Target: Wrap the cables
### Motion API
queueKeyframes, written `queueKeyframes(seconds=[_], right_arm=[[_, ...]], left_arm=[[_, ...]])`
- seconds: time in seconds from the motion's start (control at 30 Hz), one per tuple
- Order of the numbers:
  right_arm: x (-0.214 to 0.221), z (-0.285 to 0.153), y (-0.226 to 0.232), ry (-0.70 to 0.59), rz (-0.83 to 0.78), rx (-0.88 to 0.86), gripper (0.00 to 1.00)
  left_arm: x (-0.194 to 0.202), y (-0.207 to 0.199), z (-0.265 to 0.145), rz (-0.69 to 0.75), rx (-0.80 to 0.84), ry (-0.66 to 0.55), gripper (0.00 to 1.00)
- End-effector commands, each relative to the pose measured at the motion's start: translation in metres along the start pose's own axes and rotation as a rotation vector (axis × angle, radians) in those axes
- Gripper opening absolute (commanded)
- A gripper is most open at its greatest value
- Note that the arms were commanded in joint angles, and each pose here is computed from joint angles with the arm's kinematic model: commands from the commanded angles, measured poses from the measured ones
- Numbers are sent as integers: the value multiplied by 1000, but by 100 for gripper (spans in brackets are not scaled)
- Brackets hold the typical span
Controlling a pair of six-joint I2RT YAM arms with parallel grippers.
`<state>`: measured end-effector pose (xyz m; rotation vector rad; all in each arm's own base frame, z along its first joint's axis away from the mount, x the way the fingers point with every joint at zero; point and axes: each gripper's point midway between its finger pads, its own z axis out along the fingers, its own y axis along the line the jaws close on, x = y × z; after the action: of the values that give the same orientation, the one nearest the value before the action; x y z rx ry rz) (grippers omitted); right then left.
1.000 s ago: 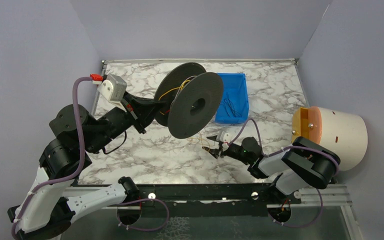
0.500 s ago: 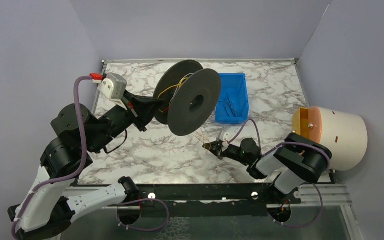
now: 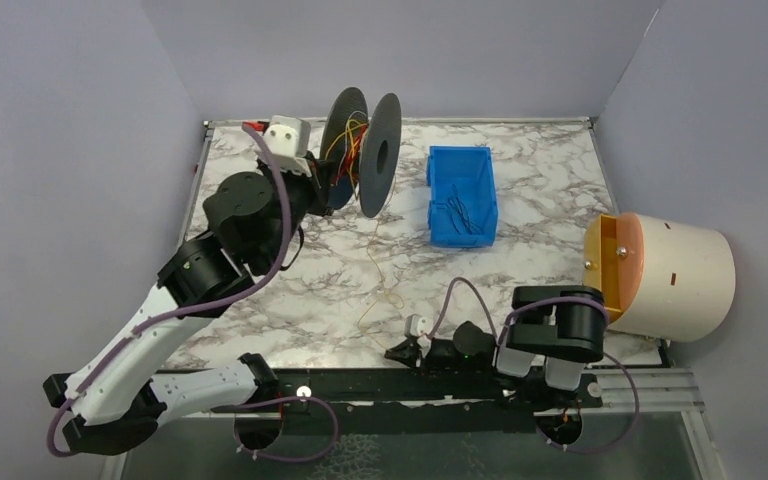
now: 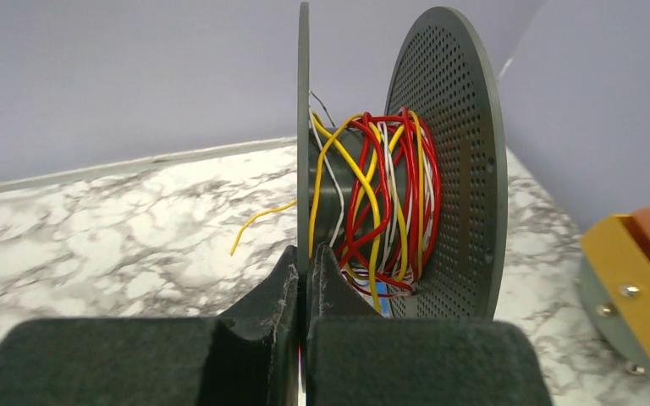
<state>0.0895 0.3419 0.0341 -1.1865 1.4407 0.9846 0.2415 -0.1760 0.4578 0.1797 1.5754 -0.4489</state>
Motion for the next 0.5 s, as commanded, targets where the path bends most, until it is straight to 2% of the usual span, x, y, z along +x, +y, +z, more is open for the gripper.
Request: queueKeyframes(seconds=[0.0, 0.13, 0.47], right_arm=[[-20, 11, 24, -68, -17, -6, 1], [-29, 17, 51, -55, -88, -41, 1], [-107, 5, 95, -150, -220, -68, 1]], left_arm=[[-34, 25, 9, -22, -172, -158, 0], [-15, 39, 24, 51, -293, -130, 0], [57, 65, 59, 330, -500, 30, 0]])
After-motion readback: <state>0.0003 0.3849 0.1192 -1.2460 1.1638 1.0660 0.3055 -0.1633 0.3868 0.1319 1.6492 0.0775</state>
